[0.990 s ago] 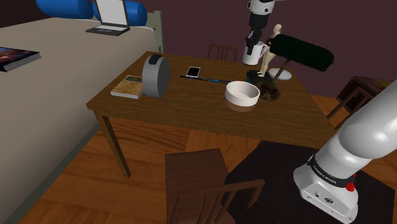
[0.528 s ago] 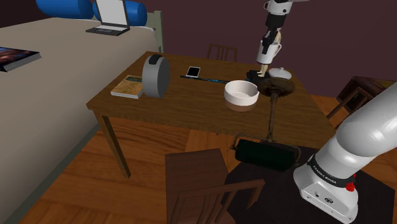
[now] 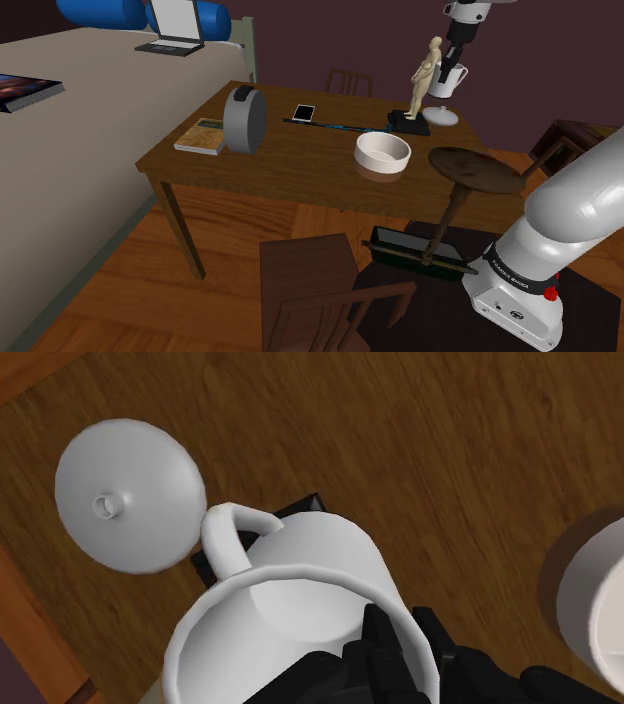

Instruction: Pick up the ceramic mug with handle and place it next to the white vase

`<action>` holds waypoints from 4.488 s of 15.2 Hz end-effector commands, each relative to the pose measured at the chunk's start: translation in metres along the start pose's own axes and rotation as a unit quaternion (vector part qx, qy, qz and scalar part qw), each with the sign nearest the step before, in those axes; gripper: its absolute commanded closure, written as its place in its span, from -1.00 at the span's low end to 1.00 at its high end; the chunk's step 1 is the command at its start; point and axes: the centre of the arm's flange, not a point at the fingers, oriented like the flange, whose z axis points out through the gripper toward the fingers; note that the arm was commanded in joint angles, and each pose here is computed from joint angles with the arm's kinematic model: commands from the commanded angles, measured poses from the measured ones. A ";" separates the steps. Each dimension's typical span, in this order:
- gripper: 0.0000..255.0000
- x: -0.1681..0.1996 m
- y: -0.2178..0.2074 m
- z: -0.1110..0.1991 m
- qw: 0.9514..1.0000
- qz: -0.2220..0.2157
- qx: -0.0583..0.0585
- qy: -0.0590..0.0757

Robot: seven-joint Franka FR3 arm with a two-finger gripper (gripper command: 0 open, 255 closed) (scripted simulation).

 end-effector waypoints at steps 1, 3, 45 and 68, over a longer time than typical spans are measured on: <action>1.00 -0.019 0.022 0.003 1.000 -0.001 0.000 0.000; 1.00 -0.034 0.044 0.004 1.000 -0.001 0.000 0.000; 1.00 -0.125 0.165 0.171 1.000 -0.001 0.000 0.000; -1.00 -0.125 0.164 0.125 1.000 -0.001 0.000 0.000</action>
